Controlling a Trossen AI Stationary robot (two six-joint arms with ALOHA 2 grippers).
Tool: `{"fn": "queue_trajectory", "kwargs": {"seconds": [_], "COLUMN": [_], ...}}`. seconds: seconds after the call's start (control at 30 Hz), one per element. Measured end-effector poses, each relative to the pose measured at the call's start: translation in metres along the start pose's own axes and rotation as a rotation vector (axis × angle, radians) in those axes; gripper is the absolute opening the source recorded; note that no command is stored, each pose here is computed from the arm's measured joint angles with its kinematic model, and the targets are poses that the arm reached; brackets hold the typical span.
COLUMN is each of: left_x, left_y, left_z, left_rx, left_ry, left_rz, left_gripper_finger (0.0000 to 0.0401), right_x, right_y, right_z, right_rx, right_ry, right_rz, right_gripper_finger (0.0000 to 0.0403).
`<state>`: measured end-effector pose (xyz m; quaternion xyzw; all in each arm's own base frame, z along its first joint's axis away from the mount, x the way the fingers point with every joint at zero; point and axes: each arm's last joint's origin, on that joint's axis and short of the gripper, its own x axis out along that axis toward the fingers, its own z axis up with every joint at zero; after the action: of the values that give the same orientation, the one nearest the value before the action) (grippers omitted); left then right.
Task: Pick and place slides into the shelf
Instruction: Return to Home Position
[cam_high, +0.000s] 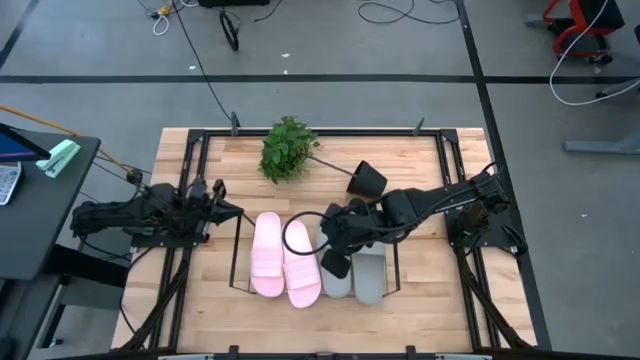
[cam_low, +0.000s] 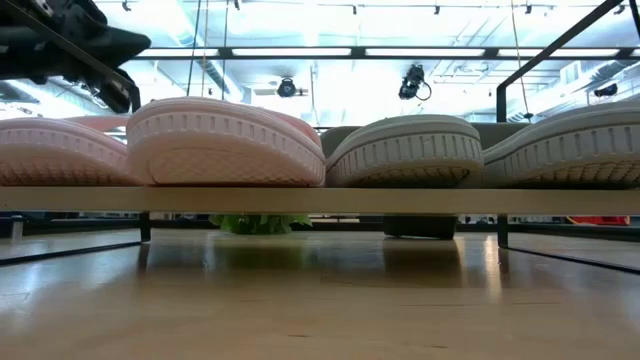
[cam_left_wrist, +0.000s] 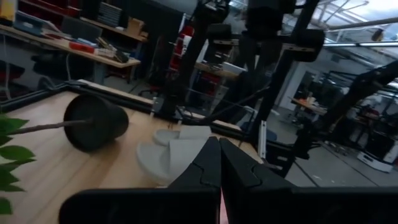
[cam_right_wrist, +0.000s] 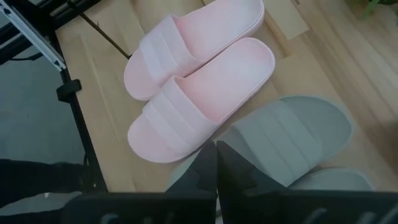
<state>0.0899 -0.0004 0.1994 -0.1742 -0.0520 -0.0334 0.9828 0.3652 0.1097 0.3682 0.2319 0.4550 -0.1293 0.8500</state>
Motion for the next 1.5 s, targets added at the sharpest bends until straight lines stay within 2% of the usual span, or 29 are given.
{"fn": "queue_trajectory", "kwargs": {"seconds": [0.23, 0.67, 0.97, 1.33, 1.5], "left_x": [0.003, 0.004, 0.004, 0.004, 0.004], "left_y": [0.003, 0.005, 0.007, 0.005, 0.004], "left_z": [-0.014, -0.019, -0.023, -0.018, -0.018], "left_rx": [0.005, 0.159, 0.135, 0.132, 0.122], "left_ry": [0.000, -0.027, -0.021, -0.073, -0.061], "left_rz": [0.035, 0.066, 0.092, 0.073, 0.037], "left_gripper_finger": [0.0000, 0.0001, 0.0002, 0.0007, 0.0011], "right_x": [0.000, 0.000, 0.000, 0.000, 0.000], "right_y": [0.000, 0.000, 0.000, 0.000, 0.002], "right_z": [0.000, 0.000, -0.001, 0.000, -0.003], "right_rx": [0.001, 0.025, 0.037, 0.043, 0.003], "right_ry": [0.000, 0.014, 0.019, 0.018, 0.019], "right_rz": [0.000, 0.009, 0.009, 0.010, 0.013], "right_gripper_finger": [0.0000, 0.0000, 0.0000, 0.0000, 0.0000]}}
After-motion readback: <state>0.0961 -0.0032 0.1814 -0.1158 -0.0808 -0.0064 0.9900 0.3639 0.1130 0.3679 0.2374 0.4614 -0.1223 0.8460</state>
